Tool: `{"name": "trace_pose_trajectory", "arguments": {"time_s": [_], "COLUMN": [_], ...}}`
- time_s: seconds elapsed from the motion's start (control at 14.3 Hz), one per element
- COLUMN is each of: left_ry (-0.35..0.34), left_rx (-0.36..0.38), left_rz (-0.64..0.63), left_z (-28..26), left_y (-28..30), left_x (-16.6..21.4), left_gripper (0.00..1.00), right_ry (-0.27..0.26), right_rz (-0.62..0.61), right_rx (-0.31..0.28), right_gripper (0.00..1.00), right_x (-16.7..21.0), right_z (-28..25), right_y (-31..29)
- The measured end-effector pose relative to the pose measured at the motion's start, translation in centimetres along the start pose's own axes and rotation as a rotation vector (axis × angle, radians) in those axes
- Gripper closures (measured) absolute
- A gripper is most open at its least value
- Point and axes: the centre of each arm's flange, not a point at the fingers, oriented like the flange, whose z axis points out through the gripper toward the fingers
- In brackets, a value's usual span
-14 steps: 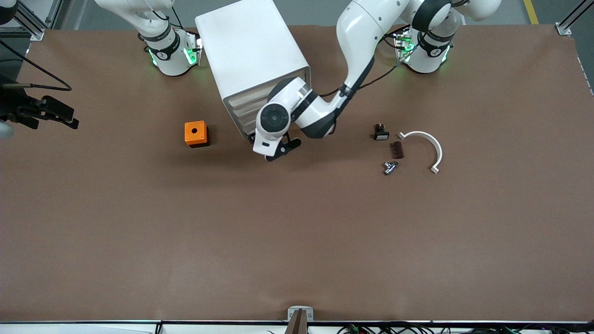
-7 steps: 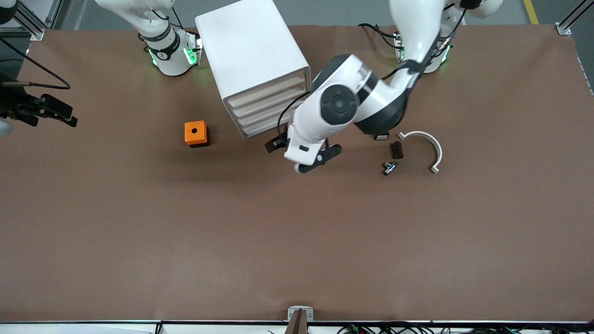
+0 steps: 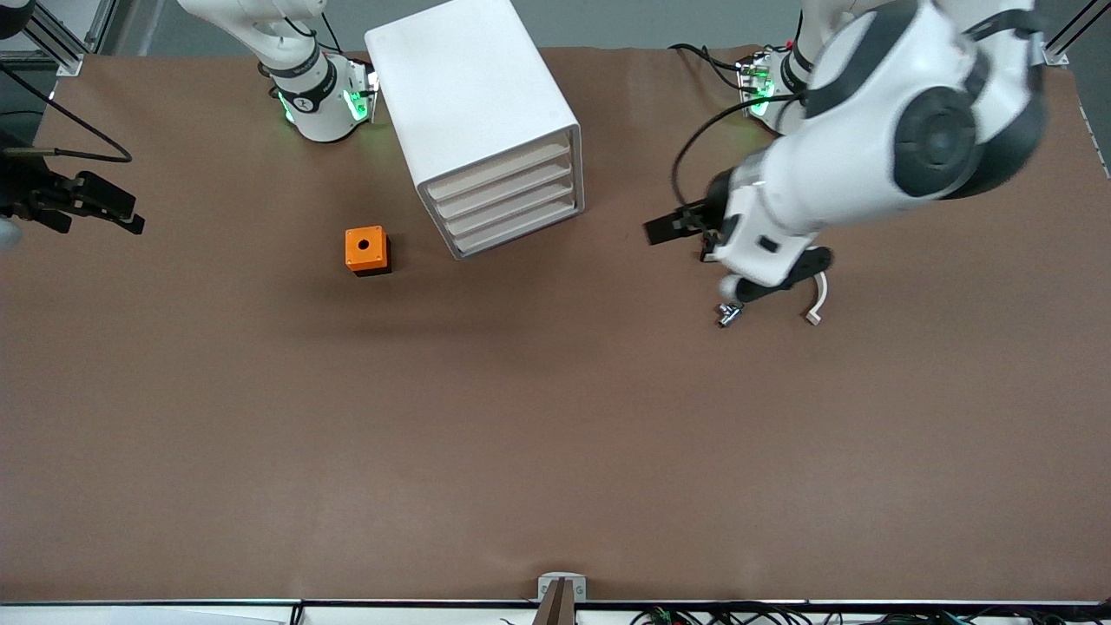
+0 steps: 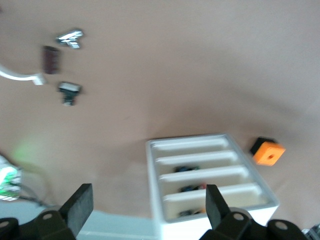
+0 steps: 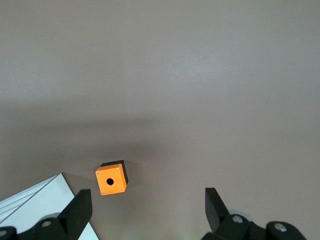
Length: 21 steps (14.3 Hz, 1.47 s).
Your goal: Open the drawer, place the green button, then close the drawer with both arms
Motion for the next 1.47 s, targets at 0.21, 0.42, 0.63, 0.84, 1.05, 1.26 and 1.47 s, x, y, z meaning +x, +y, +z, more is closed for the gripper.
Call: {"name": "trace_pose_trajectory", "arguments": {"time_s": [0.21,0.42,0.63,0.84,1.05,1.26,1.47], "left_ry": [-0.026,-0.007,0.026,0.067,0.137,0.194,0.225], "left_rx": [0.007,0.065,0.095,0.075,0.090,0.138,0.175], "left_rz": [0.060,0.105,0.133,0.159,0.157,0.145,0.141], "left_z": [-3.3,-4.1,-3.0,-2.3,-1.2,-0.7,-1.7], "left_y": [-7.1,-12.8,-16.5,-20.4,-22.4,-23.8,-26.0], "left_x": [2.1,2.3,2.6,3.1,3.1,3.1,3.5], "left_gripper": [0.01,0.01,0.01,0.00,0.00,0.00,0.00], "right_ry": [0.001,0.005,0.008,0.009,0.009,0.008,0.008], "right_rz": [-0.001,-0.001,-0.001,-0.001,-0.001,-0.001,-0.001], "right_rx": [0.000,0.000,0.000,0.000,0.000,0.000,0.000], "right_gripper": [0.00,0.00,0.00,0.00,0.00,0.00,0.00], "right_x": [0.0,0.1,0.1,0.1,0.1,0.1,0.1], "right_z": [0.0,0.0,-0.1,0.0,0.0,0.0,0.0], "right_y": [-0.1,-0.1,-0.1,-0.1,-0.1,-0.1,-0.1]}}
